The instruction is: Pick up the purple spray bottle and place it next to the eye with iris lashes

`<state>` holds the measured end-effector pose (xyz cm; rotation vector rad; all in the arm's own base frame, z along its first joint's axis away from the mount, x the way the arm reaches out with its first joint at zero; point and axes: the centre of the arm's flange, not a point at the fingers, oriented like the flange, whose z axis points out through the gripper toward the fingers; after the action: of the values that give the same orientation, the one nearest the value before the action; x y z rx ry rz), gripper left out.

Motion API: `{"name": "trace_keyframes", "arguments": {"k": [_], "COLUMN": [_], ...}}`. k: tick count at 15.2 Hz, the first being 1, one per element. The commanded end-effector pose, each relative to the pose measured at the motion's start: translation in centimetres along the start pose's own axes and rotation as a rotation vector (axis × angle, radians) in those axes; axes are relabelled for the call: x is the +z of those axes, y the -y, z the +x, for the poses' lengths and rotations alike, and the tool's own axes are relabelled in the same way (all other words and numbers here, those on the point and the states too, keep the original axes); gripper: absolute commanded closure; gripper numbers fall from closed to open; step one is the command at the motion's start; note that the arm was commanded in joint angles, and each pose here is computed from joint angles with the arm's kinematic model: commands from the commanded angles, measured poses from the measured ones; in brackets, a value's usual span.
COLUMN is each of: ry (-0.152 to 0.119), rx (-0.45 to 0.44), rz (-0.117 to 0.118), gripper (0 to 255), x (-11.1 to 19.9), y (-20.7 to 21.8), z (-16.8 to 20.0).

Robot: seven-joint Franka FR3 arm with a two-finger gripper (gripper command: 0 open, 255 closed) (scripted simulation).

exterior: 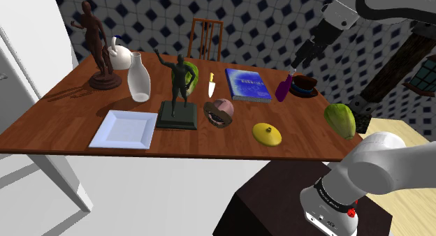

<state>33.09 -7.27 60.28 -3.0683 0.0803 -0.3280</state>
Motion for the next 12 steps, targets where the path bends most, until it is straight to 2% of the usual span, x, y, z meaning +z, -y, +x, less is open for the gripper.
{"name": "trace_keyframes", "arguments": {"k": [1,12], "ry": [-0.010,-0.055], "rx": [0.015,0.102], "rz": [-0.016,-0.099], "gripper": [0,0], "x": [1.3,7.6], "y": [-1.7,-12.7], "z": [0.9,4.8]}}
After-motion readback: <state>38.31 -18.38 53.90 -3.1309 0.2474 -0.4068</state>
